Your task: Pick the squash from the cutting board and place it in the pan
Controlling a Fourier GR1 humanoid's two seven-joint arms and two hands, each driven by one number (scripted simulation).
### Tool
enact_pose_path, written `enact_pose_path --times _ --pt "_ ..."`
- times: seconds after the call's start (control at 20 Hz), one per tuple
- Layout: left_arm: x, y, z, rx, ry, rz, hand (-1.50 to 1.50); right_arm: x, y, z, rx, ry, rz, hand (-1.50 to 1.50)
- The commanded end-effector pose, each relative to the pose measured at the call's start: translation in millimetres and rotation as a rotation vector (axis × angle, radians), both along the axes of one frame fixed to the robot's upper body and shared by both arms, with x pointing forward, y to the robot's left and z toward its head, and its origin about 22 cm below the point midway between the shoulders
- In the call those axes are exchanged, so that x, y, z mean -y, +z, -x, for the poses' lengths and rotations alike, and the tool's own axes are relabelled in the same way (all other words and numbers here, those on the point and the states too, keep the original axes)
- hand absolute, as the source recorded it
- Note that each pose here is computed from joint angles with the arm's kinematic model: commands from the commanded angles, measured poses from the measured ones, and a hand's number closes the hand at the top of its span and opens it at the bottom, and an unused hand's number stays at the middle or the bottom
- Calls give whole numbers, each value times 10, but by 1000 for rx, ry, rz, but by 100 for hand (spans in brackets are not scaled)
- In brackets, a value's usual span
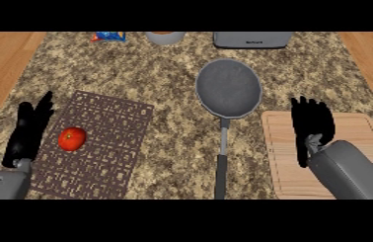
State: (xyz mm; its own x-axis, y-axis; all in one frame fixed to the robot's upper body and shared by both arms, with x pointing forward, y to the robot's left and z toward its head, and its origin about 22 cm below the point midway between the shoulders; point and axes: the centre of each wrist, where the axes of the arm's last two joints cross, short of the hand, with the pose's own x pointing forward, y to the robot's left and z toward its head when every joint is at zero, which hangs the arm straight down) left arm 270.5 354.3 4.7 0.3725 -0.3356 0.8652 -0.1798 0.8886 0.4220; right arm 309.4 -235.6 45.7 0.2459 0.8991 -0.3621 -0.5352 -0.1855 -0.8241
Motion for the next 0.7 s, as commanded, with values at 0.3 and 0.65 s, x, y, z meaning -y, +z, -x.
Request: enact_pose_path --times 0.3,0.65 --pt "167 202 7 13 5 10 0 -80 -143 -50 -19 -16 6 -150" --pt "8 135 116 4 -7 -7 0 146 -424 -36 -30 -70 21 -150"
